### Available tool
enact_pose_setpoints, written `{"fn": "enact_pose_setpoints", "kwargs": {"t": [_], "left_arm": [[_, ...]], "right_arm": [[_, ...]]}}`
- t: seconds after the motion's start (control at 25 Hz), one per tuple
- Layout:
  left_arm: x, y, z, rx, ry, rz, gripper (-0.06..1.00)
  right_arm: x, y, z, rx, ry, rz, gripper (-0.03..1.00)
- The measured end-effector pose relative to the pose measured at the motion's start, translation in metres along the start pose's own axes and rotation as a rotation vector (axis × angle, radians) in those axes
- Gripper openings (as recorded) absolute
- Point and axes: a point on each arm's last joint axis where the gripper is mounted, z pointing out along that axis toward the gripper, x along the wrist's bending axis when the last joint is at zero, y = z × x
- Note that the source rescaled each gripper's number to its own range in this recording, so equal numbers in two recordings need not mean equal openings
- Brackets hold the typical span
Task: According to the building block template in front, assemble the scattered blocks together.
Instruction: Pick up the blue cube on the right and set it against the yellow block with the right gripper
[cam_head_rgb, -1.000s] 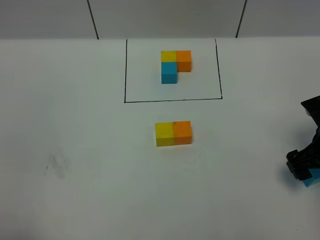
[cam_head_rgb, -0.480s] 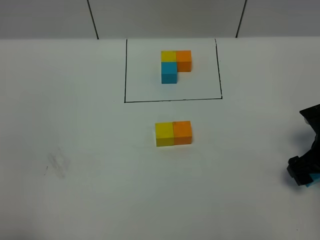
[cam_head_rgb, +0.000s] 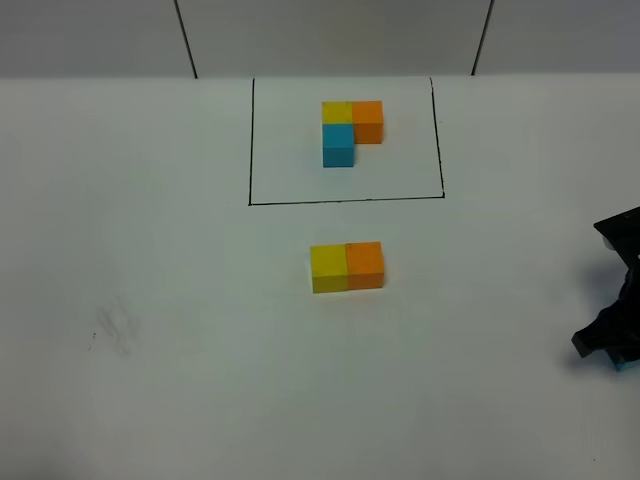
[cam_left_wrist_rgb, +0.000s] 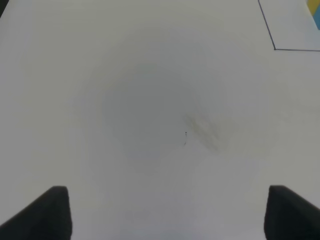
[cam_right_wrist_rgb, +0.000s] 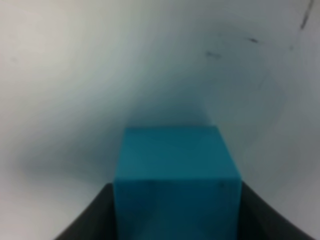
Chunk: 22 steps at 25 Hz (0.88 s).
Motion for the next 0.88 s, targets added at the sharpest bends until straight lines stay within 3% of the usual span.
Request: {"fn": "enact_pose_setpoints", "kwargs": {"t": [0.24, 0.48, 0.6, 0.88], "left_arm": [[0.0, 0.0, 0.0, 0.0, 0.0, 0.0, 0.66], [0.0, 0.0, 0.0, 0.0, 0.0, 0.0, 0.66], [0.0, 0.0, 0.0, 0.0, 0.0, 0.0, 0.66], [0.0, 0.0, 0.0, 0.0, 0.0, 0.0, 0.66]], "right_arm": [[0.006, 0.009, -0.044, -0.103, -0.02, 0.001, 0.23], [0.034, 0.016, -0.105, -0.306, 0.031, 0.215, 0.23], [0.064, 0.016, -0.114, -0.341, 0.094, 0.264, 0.23], [0.14, 0.004, -0.112, -0.276, 0.206, 0.357, 0.23]]}}
